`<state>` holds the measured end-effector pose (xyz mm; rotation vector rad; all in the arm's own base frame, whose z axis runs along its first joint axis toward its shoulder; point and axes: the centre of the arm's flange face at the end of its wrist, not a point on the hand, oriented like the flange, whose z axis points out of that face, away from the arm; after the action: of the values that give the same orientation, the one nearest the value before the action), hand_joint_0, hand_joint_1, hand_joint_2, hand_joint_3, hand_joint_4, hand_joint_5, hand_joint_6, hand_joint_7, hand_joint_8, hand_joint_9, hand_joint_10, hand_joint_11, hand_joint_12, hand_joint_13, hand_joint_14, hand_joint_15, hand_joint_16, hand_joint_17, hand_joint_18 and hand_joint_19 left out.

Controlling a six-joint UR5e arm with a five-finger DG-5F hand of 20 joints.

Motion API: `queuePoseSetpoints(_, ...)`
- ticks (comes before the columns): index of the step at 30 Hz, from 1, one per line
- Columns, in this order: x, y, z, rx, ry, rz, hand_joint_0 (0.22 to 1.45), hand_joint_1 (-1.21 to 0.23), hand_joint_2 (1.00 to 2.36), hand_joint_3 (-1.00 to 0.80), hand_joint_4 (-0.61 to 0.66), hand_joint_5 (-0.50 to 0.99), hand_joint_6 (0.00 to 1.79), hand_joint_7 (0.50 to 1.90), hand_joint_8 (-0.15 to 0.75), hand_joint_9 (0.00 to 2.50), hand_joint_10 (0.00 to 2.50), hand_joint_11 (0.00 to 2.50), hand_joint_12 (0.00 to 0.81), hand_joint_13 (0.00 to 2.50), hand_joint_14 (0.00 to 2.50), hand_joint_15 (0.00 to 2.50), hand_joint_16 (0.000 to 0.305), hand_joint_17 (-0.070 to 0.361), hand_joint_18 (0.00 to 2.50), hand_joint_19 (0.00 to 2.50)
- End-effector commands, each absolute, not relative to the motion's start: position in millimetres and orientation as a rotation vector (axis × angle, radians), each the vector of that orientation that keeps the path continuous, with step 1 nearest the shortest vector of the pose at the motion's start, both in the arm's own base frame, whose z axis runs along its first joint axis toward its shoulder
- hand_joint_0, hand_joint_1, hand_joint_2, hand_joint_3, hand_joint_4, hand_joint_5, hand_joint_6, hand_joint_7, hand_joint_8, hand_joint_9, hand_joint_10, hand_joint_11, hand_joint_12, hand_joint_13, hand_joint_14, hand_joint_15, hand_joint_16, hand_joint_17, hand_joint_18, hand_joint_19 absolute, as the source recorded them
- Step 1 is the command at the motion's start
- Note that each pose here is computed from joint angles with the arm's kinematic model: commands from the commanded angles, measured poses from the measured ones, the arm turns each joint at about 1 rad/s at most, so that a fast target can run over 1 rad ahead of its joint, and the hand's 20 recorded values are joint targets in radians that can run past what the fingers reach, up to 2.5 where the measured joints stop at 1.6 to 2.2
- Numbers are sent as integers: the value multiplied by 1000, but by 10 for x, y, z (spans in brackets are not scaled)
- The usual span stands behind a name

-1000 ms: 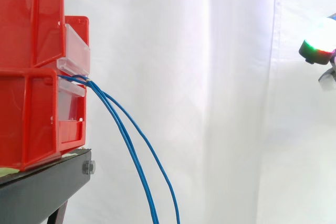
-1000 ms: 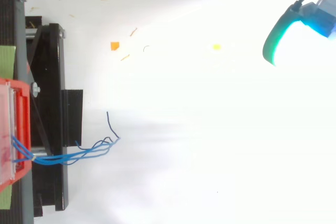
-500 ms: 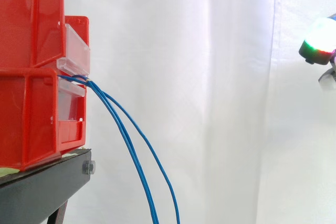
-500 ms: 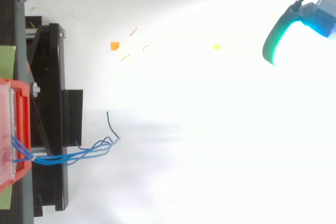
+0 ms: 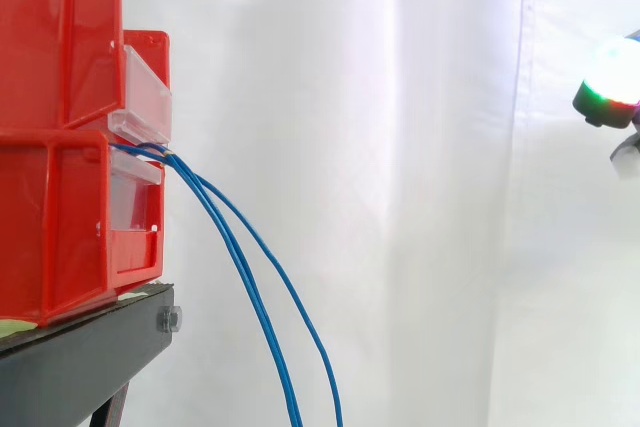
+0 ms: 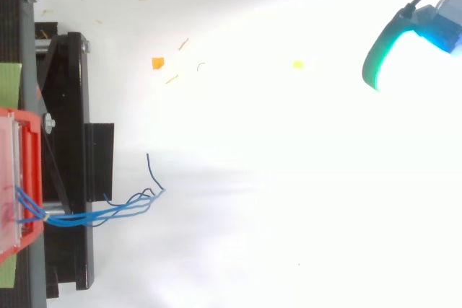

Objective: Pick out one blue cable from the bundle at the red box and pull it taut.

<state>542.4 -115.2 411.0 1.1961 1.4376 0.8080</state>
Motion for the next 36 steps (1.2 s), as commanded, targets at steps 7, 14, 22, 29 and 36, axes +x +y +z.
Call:
queuePoseSetpoints(7, 5422, -1149, 4102, 1199, 1442, 802, 543, -488, 1000, -500, 224, -220, 503, 832, 274, 471, 19, 557, 304, 293, 9, 224, 42, 95, 375, 704)
queuePoseSetpoints(14, 5631, -1089, 3777, 1186, 1467, 747, 544, -488, 1000, -500, 223, -220, 503, 832, 276, 472, 19, 546, 305, 292, 10, 224, 42, 95, 373, 714)
queuePoseSetpoints(22, 5999, -975, 3513, 1126, 1368, 761, 543, -487, 1000, -500, 224, -220, 503, 832, 276, 473, 19, 556, 305, 293, 9, 224, 42, 95, 373, 706)
queuePoseSetpoints(29, 6235, -929, 3247, 1098, 1318, 749, 545, -487, 1000, -500, 224, -220, 503, 832, 276, 474, 17, 550, 305, 293, 9, 232, 42, 95, 373, 705)
queuePoseSetpoints(36, 6352, -858, 3145, 1084, 1262, 721, 544, -486, 1000, -500, 225, -220, 503, 836, 275, 474, 17, 550, 306, 294, 9, 221, 42, 95, 373, 705)
